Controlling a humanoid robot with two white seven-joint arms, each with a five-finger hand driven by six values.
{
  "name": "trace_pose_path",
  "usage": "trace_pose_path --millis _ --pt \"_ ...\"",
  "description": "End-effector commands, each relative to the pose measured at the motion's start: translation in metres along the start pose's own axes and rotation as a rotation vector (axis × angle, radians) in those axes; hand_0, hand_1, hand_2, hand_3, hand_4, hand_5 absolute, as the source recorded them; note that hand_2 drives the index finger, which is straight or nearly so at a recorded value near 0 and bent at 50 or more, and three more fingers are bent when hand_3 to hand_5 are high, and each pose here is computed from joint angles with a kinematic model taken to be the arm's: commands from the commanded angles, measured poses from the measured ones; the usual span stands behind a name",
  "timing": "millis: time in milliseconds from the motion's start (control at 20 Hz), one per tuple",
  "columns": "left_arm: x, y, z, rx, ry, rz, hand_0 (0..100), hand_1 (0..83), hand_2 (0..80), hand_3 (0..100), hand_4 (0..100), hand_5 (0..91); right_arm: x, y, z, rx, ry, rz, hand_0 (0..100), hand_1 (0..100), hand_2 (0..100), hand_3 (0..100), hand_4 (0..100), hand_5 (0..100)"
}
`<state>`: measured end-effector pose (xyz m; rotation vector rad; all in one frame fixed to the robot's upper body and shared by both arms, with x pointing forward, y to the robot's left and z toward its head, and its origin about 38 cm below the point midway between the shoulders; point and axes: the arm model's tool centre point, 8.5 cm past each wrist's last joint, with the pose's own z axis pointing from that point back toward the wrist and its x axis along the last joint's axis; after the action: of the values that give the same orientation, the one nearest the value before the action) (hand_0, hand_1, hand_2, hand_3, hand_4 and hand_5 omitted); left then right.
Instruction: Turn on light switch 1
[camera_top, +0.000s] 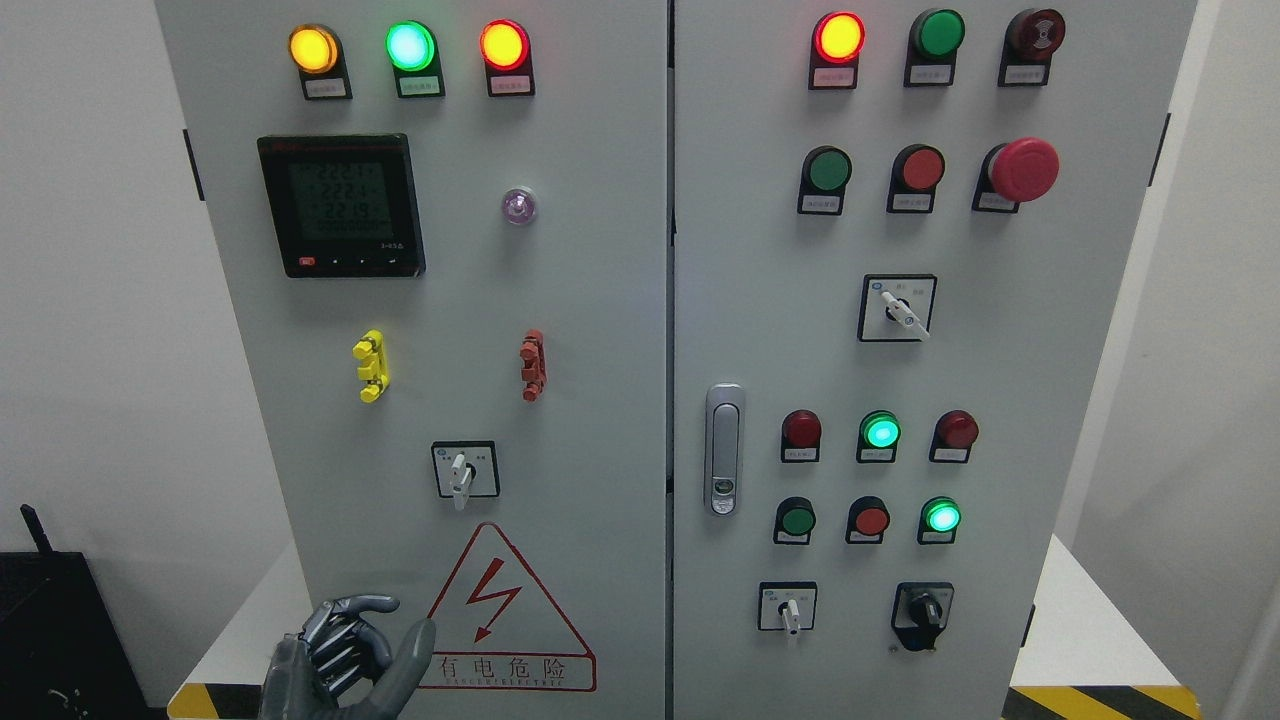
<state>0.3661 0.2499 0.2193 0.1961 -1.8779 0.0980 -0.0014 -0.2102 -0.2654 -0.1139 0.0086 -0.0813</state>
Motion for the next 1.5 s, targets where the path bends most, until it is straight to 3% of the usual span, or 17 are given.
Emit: trace_pose_path --millis 0,150,750,1000,1450 --pt "0.024 -0.001 -0.010 0.010 -0.049 0.006 0 71.0 48.2 91 92 86.2 0.000 0.000 0.000 0.000 0.000 0.000 31 0 0 0 0 0" --pt "0.029 0.000 -0.019 0.042 -0.034 0.006 0 71.6 48.2 91 93 87.8 0.000 0.000 0.000 0.000 -0.001 0.000 31 0 0 0 0 0" --pt "0.041 -0.025 -0.038 0.037 0.020 0.029 0 71.6 47.9 91 93 88.1 0.000 0.000 0.000 0.000 0.000 0.000 31 0 0 0 0 0" --pt "0.046 -0.032 -0.049 0.047 0.008 -0.004 0 71.8 48.5 91 94 88.1 0.000 0.000 0.000 0.000 0.000 0.000 31 0 0 0 0 0" --pt "0.043 -0.042 -0.052 0.028 0.049 -0.005 0 71.9 49.7 91 95 88.3 0.000 0.000 0.000 0.000 0.000 0.000 31 0 0 0 0 0"
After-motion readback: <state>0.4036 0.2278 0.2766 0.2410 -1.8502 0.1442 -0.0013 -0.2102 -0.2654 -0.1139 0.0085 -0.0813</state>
